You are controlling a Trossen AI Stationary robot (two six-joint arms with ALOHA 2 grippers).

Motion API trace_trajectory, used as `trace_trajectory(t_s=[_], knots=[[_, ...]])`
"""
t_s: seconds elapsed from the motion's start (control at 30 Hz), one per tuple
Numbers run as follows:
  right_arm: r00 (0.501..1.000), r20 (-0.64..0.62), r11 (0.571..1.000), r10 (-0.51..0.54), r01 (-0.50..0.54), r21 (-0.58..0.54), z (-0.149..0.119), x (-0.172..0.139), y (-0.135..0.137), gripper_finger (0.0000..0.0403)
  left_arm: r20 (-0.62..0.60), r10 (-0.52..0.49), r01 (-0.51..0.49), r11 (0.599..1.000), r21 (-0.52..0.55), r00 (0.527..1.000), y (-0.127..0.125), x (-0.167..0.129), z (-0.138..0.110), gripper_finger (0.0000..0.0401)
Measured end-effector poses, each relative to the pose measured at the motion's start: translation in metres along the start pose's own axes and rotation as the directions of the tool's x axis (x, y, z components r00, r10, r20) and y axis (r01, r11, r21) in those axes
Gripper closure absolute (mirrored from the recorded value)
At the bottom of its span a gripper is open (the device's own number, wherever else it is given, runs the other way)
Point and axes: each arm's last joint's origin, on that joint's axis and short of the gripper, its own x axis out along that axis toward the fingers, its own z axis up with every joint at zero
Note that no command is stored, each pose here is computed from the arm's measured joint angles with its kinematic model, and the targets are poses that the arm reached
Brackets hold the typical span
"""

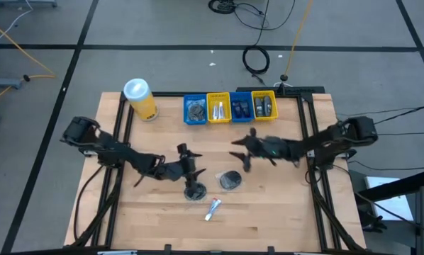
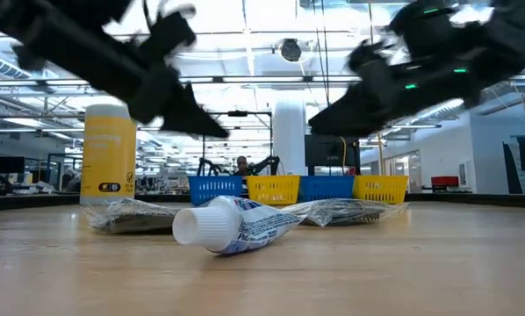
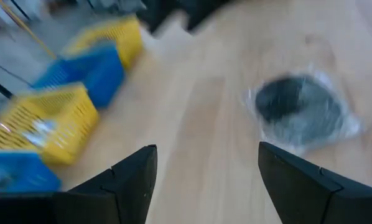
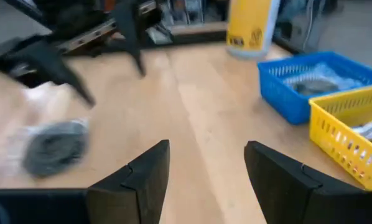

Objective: Pick & Place Travel size toiletries
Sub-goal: Put the black comb into the left blue bin

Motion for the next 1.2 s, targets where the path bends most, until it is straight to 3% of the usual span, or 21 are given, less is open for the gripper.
trace_trajectory(t_s=[0.1,0.27,0.37,0.47,0.6,0.77,0.93,1.07,1.2], knots=[[0.998,0.051,1.0,0.024,-0.024,0.006,-0.015,-0.021,0.018,0.0204,0.08,0.05,-0.052,0.998,0.03,0.996,-0.007,-0.02,0.014,0.013],[0.998,0.013,0.998,0.055,-0.055,0.018,-0.037,-0.042,0.047,0.0204,0.162,0.164,-0.177,0.982,0.071,0.973,-0.018,-0.049,0.026,0.013],[1.0,-0.001,1.0,0.023,-0.023,-0.004,-0.046,-0.048,0.06,0.0204,0.178,0.237,-0.254,0.964,0.08,0.955,-0.022,-0.061,0.028,0.013],[0.999,0.008,0.999,-0.035,0.035,-0.034,-0.049,-0.05,0.065,0.0204,0.182,0.24,-0.257,0.964,0.074,0.953,-0.023,-0.064,0.029,0.013],[0.997,0.011,0.996,-0.078,0.078,-0.042,-0.05,-0.051,0.064,0.0204,0.178,0.156,-0.169,0.984,0.06,0.972,-0.025,-0.063,0.028,0.013],[0.997,0.008,0.996,-0.078,0.079,-0.048,-0.05,-0.051,0.064,0.0204,0.104,-0.096,0.084,0.991,0.107,0.99,-0.032,-0.062,0.019,0.013],[0.997,0.006,0.996,-0.079,0.079,-0.049,-0.051,-0.051,0.064,0.0204,-0.078,-0.384,0.385,0.923,-0.011,0.92,-0.032,-0.055,0.004,0.013],[0.997,0.006,0.996,-0.079,0.079,-0.049,-0.051,-0.051,0.064,0.0204,-0.178,-0.372,0.345,0.923,-0.168,0.911,-0.019,-0.046,-0.004,0.013],[0.997,0.006,0.996,-0.079,0.079,-0.049,-0.051,-0.051,0.064,0.0204,-0.205,-0.382,0.332,0.912,-0.241,0.901,-0.01,-0.032,-0.008,0.013]])
